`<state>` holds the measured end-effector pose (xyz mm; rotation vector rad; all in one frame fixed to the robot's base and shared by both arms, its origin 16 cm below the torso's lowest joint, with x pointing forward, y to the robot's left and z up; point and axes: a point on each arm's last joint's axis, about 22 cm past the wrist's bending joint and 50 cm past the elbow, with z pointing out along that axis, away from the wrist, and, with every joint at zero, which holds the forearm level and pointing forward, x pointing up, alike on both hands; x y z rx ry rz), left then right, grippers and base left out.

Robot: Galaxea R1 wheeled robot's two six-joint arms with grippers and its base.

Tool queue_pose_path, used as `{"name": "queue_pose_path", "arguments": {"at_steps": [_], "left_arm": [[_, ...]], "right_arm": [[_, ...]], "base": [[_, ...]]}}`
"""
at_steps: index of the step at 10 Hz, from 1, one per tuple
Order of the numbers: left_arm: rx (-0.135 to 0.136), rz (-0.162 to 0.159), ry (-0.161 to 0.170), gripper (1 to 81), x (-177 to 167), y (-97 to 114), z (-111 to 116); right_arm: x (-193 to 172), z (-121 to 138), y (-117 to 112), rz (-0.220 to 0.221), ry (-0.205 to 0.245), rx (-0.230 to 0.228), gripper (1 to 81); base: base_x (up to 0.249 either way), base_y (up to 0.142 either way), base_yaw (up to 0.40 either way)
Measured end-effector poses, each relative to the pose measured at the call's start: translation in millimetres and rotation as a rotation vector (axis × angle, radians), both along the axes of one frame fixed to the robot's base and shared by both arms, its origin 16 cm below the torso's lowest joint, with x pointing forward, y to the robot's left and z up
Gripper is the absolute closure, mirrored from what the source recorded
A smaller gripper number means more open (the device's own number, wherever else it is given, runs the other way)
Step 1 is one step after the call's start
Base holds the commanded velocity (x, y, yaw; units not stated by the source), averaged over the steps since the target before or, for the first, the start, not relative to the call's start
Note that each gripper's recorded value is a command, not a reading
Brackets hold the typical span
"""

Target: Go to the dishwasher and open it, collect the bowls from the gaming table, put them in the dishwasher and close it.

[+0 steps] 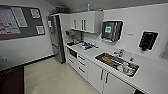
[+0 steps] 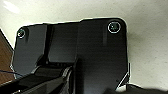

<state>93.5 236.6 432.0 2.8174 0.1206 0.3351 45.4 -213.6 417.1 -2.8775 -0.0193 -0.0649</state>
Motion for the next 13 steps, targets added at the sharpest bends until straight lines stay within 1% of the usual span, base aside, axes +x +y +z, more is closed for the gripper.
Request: {"name": "queue_pose_path", "arguments": {"at_steps": [2,3,8,11,13], "left_arm": [[-0.011,-0.001,-0.003,1.0,2.5,-9.6,0.5],[-0.013,-0.001,-0.003,1.0,2.5,-11.2,0.5],[-0.015,0.0,-0.003,1.0,2.7,-12.5,0.5],[-0.02,-0.001,-0.003,1.0,2.8,-17.0,0.6],[-0.023,-0.001,-0.003,1.0,2.8,-19.3,0.7]], "right_arm": [[0.1,-0.4,-11.5,0.0,0.0,-0.014,1.0],[-0.3,-0.6,-15.9,-0.001,0.001,-0.019,1.0],[-11.3,-1.2,-13.8,-0.003,0.014,-0.017,1.0],[-11.5,-2.3,-15.6,-0.005,0.016,-0.031,1.0],[-11.4,-2.5,-7.6,-0.005,0.015,-0.027,1.0]], "base": [[0.0,0.0,0.351],[0.0,0.0,0.351],[0.0,0.0,0.351],[0.0,0.0,0.351],[0.0,0.0,0.351]]}}
